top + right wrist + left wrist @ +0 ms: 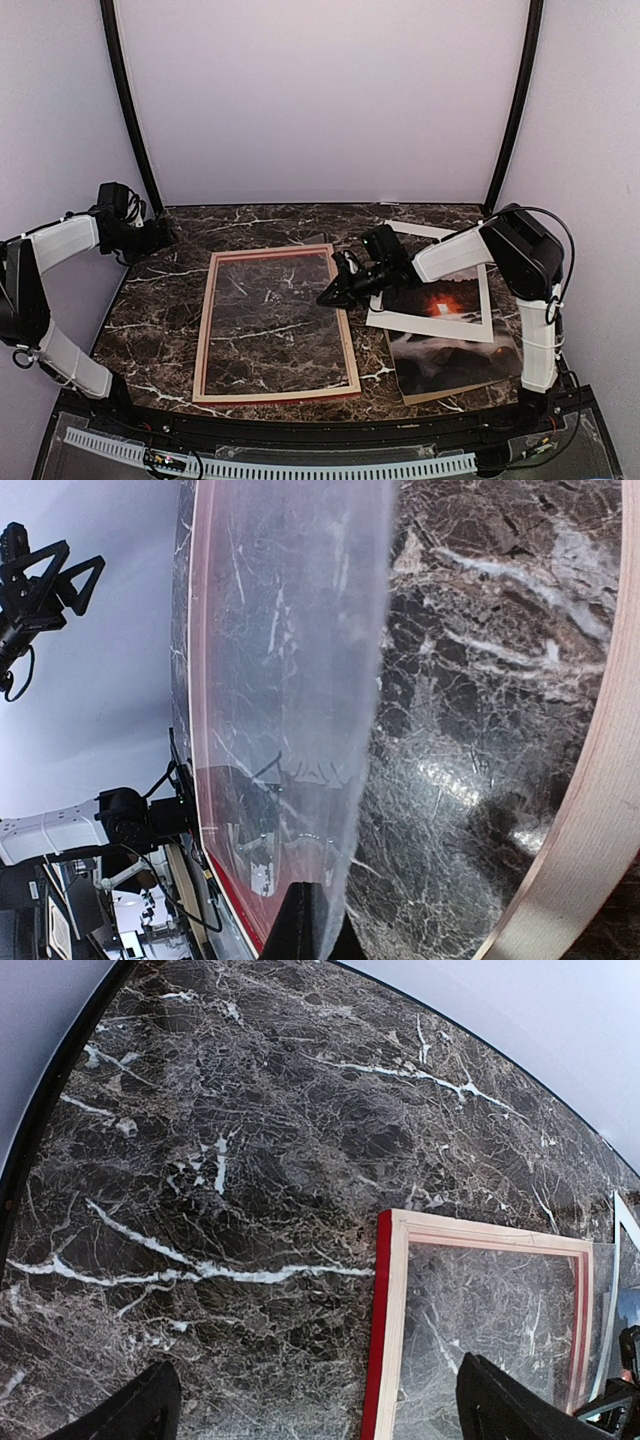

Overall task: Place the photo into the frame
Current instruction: Place the glass panel at the frame body.

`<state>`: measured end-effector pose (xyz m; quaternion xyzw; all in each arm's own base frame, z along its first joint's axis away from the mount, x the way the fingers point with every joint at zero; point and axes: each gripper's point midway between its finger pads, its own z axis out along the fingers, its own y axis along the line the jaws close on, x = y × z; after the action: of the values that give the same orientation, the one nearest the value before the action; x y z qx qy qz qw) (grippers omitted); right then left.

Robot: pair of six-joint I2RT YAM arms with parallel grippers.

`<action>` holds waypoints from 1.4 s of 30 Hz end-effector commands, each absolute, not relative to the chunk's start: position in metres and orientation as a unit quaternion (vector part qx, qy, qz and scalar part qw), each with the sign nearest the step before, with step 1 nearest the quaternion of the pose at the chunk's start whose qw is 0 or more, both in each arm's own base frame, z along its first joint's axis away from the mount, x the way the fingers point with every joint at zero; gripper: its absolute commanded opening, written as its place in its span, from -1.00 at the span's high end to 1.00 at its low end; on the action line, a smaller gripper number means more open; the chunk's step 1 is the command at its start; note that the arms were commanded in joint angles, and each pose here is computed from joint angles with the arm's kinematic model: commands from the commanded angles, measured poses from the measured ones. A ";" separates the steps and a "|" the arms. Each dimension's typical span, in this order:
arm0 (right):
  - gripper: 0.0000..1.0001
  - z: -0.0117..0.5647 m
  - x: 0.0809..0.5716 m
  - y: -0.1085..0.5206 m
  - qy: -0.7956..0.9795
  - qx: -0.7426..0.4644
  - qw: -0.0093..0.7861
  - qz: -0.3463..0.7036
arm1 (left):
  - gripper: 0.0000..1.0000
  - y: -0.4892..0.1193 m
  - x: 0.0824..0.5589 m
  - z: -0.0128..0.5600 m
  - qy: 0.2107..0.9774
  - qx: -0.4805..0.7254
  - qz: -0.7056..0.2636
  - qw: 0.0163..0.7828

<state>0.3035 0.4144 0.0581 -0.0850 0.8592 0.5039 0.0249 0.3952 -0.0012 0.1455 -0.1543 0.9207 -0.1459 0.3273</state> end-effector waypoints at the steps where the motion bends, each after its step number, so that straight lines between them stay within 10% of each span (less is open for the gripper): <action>1: 1.00 0.059 0.306 0.416 0.857 -0.093 0.029 0.506 | -0.98 -0.003 0.392 0.140 0.923 -0.148 -0.147 0.323; 29: 1.00 0.050 0.299 0.420 0.862 -0.085 0.019 0.499 | -0.98 -0.015 0.391 0.135 0.925 -0.141 -0.153 0.318; 42: 0.68 0.046 0.301 0.419 0.872 -0.076 0.020 0.483 | -0.98 -0.066 0.397 0.135 0.922 -0.096 -0.179 0.330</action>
<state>0.2999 0.4119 0.0443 -0.0697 0.8724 0.4836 0.0142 0.3931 -0.0463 0.1354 -0.1117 0.9255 -0.1668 0.3212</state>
